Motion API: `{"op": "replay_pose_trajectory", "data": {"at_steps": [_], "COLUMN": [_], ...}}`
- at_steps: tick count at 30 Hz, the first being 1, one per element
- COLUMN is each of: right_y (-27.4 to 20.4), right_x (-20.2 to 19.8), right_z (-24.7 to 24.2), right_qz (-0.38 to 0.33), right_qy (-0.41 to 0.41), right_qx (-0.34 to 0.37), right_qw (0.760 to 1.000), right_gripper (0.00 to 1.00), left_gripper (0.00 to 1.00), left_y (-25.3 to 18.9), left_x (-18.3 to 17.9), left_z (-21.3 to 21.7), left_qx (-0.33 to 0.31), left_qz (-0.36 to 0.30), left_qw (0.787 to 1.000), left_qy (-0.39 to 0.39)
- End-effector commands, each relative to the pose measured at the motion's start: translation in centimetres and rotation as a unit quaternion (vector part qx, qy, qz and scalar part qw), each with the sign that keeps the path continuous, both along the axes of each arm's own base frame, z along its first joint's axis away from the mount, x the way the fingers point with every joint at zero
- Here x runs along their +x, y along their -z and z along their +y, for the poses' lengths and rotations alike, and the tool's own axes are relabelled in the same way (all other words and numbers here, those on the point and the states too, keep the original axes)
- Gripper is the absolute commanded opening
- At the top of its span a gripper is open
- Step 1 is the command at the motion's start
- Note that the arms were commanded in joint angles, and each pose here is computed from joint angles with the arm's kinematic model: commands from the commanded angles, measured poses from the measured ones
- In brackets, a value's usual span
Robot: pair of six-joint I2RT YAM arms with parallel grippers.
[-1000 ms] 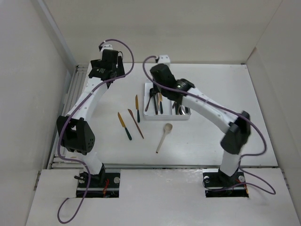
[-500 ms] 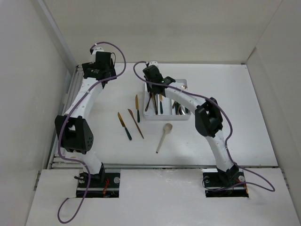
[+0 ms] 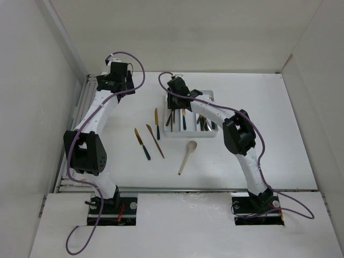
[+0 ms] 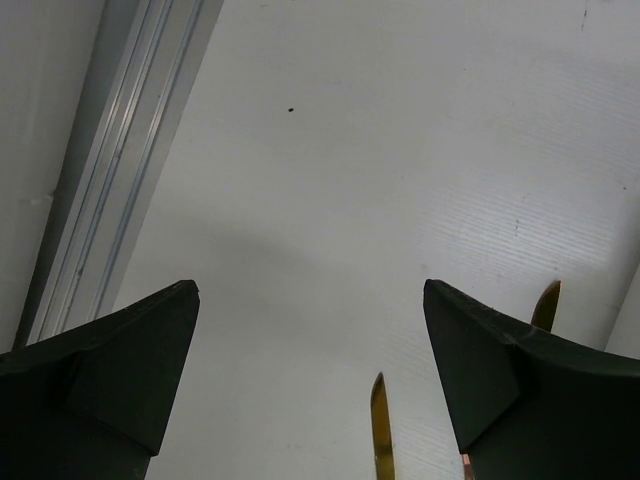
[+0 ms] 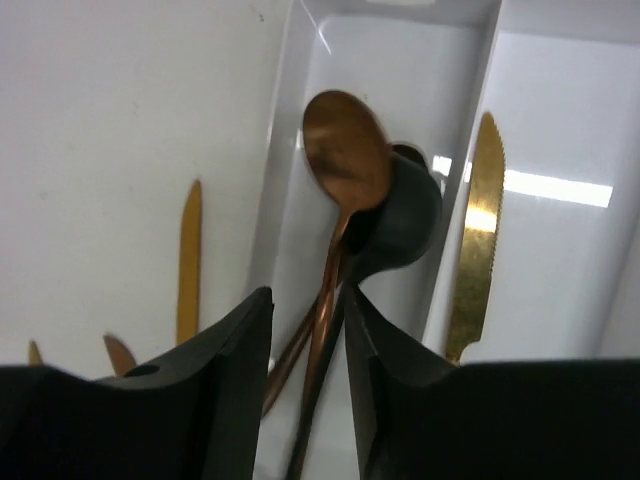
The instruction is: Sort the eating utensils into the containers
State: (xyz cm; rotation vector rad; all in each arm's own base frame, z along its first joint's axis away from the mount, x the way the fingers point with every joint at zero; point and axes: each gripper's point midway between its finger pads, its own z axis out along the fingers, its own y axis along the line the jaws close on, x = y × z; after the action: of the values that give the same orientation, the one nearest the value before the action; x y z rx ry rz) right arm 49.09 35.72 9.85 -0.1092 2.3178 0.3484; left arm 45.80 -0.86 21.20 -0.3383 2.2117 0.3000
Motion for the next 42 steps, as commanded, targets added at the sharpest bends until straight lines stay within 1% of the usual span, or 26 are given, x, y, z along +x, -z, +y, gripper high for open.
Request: {"op": "replay_pose_trajectory", "data": {"at_steps": [1,3,4,7,8,9,10,11,12,13,14,15,16,17,19,20,23,24,25,27,30,32,33,36,39,42], "right_y": [-2.5,-3.2,-4.8,-6.4,-8.6,-9.2,-8.5,-10.3,-10.5,-9.4,-9.5,-10.3,-9.9,-8.7,-8.7,-7.2,-7.2,-6.0,-6.4,-5.5,-6.0,-5.7,-6.2,-5.8,-5.5,-5.4], "right_x": [-0.8,-1.0,-1.2,-2.0,-2.4,-3.1,-4.3,-5.1,-6.0,-7.5,-8.3,-9.4,-10.6,-11.8,-13.4,-14.5,-16.1,-16.8,-17.2,-18.0,-18.5,-19.1,-19.0,-19.8,-20.3,-20.5], "right_z": [0.7,0.3,0.1,-0.7,-1.4,-1.5,-1.6,-2.2,-2.0,-1.9,-2.0,-2.1,-2.0,-2.2,-2.3,-2.8,-3.2,-3.9,-4.2,-5.2,-6.3,-7.5,-7.7,-8.9,-9.7,-10.4], "right_qz": [-0.011,-0.015,-0.024,-0.031,-0.048,-0.052,-0.041,-0.051,-0.051,-0.039,-0.04,-0.04,-0.034,-0.018,-0.011,0.005,0.008,0.021,0.021,0.03,0.021,0.024,0.018,0.022,0.024,0.024], "right_qy": [-0.005,0.003,0.002,0.006,0.013,0.012,0.008,0.008,0.001,-0.008,-0.01,-0.013,-0.012,-0.014,-0.006,-0.006,0.01,0.016,0.024,0.034,0.048,0.06,0.067,0.075,0.083,0.094], "right_qx": [0.033,0.036,0.043,0.045,0.051,0.051,0.047,0.055,0.056,0.046,0.043,0.049,0.041,0.032,0.043,0.034,0.054,0.047,0.059,0.054,0.057,0.047,0.052,0.046,0.042,0.035], "right_qw": [0.999,0.999,0.999,0.998,0.997,0.997,0.998,0.997,0.997,0.998,0.998,0.998,0.999,0.999,0.999,0.999,0.998,0.999,0.998,0.997,0.997,0.997,0.996,0.996,0.995,0.995], "right_gripper": [0.42,0.46,0.47,0.47,0.47,0.48,0.48,0.48,0.48,0.49,0.49,0.52,0.53,0.53,0.53,0.53,0.53,0.53,0.53,0.53,0.53,0.53,0.53,0.53,0.53,0.53], "left_gripper": [0.92,0.92,0.92,0.87,0.8,0.77,0.74,0.71,0.68,0.68,0.66,0.66,0.66,0.66,0.66,0.67,0.67,0.67,0.67,0.69,0.69,0.67,0.64,0.6,0.57,0.48], "left_y": [0.0,0.5,0.6,2.4,3.9,4.7,6.0,8.2,9.6,10.4,11.4,12.7,13.2,13.8,14.9,15.2,15.3,15.3,15.3,15.8,16.9,17.8,18.2,19.0,19.2,19.9], "left_x": [0.1,-0.1,0.0,-0.8,-1.6,-2.0,-2.9,-4.5,-5.5,-6.6,-7.6,-9.0,-9.8,-11.1,-13.1,-14.1,-14.8,-14.9,-15.0,-15.8,-17.5,-18.7,-19.4,-20.6,-21.0,-20.9], "left_z": [-0.3,-0.4,-0.6,-1.2,-1.9,-2.3,-2.7,-3.0,-3.8,-4.1,-4.3,-4.7,-5.1,-5.1,-5.9,-6.2,-7.9,-8.3,-8.7,-9.6,-10.4,-10.2,-10.5,-10.6,-11.7,-12.3], "left_qx": [-0.011,-0.017,-0.025,-0.047,-0.069,-0.082,-0.093,-0.103,-0.123,-0.136,-0.141,-0.142,-0.142,-0.134,-0.138,-0.133,-0.137,-0.138,-0.139,-0.132,-0.131,-0.133,-0.137,-0.147,-0.158,-0.17], "left_qz": [-0.009,-0.005,-0.006,0.013,0.034,0.044,0.065,0.101,0.123,0.14,0.159,0.186,0.2,0.225,0.261,0.277,0.287,0.286,0.286,0.294,0.312,0.325,0.333,0.351,0.353,0.355], "left_qw": [1.0,1.0,1.0,0.999,0.997,0.996,0.993,0.99,0.985,0.981,0.977,0.972,0.969,0.965,0.955,0.951,0.946,0.946,0.946,0.943,0.936,0.931,0.928,0.919,0.915,0.911], "left_qy": [-0.001,-0.001,-0.002,-0.006,-0.003,0.001,0.005,0.006,0.014,0.01,0.013,0.018,0.024,0.029,0.04,0.044,0.065,0.067,0.068,0.083,0.095,0.095,0.095,0.098,0.115,0.122]}}
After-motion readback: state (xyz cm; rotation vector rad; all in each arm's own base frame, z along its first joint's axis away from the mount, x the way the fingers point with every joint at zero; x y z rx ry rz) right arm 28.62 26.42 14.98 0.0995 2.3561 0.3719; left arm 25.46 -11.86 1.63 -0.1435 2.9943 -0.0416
